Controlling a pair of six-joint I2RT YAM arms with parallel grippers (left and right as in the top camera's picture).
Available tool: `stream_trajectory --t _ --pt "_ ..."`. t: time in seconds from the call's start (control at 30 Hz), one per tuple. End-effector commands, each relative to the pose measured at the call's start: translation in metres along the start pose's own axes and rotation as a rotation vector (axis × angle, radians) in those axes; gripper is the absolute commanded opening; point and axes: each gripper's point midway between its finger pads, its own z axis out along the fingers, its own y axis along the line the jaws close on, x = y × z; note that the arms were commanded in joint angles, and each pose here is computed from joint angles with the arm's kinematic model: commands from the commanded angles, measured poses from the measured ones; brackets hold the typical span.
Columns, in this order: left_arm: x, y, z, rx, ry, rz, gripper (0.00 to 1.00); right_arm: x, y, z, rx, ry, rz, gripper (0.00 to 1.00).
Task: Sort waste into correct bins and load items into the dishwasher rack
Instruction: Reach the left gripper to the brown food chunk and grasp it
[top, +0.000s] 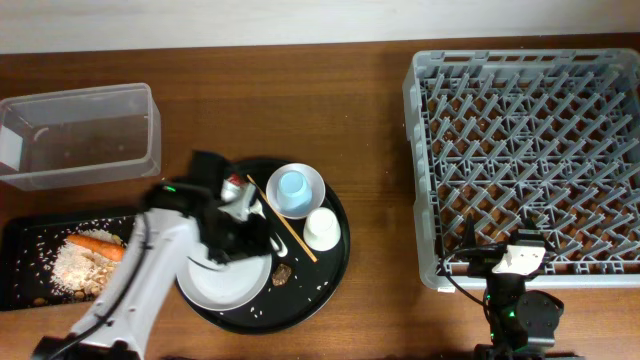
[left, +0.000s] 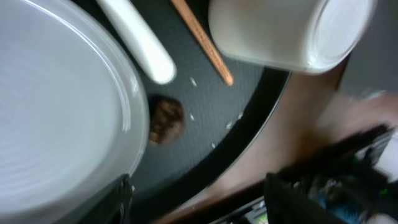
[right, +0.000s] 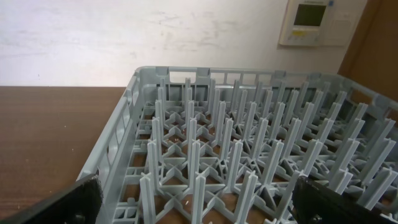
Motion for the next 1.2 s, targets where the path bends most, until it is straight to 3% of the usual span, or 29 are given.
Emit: stream_trajectory --t 0.0,0.17,0.33,0.53,0.67,0.9,1.17 --pt "0.025 -0.012 0.039 -0.033 0.046 0.005 0.63 0.003 -0.002 0.0 0.008 0.007 0.001 0.99" --pt "0.03 -0.005 0.052 -0.266 -0.02 0.043 0.62 0.003 -0.002 0.0 0.008 0.007 0.001 0.99" --pt "0.021 -0.006 0.057 -0.382 -0.103 0.152 0.62 0.003 -0.002 0.0 0.008 0.007 0.001 0.99" --pt "0.019 -0.008 0.077 -0.416 -0.068 0.29 0.58 0.003 -0.002 0.0 0.008 0.007 0.001 0.99" --pt "0.021 0.008 0.09 -0.482 -0.013 0.285 0.53 0.003 -0.002 0.0 0.008 0.007 0.001 0.99" --pt "0.008 0.019 0.084 -0.573 -0.067 0.31 0.52 0.003 -0.002 0.0 0.008 0.007 0.001 0.99" --pt "0.015 0.015 0.09 -0.532 -0.029 0.304 0.5 0.003 -0.002 0.0 0.008 0.007 0.001 0.99"
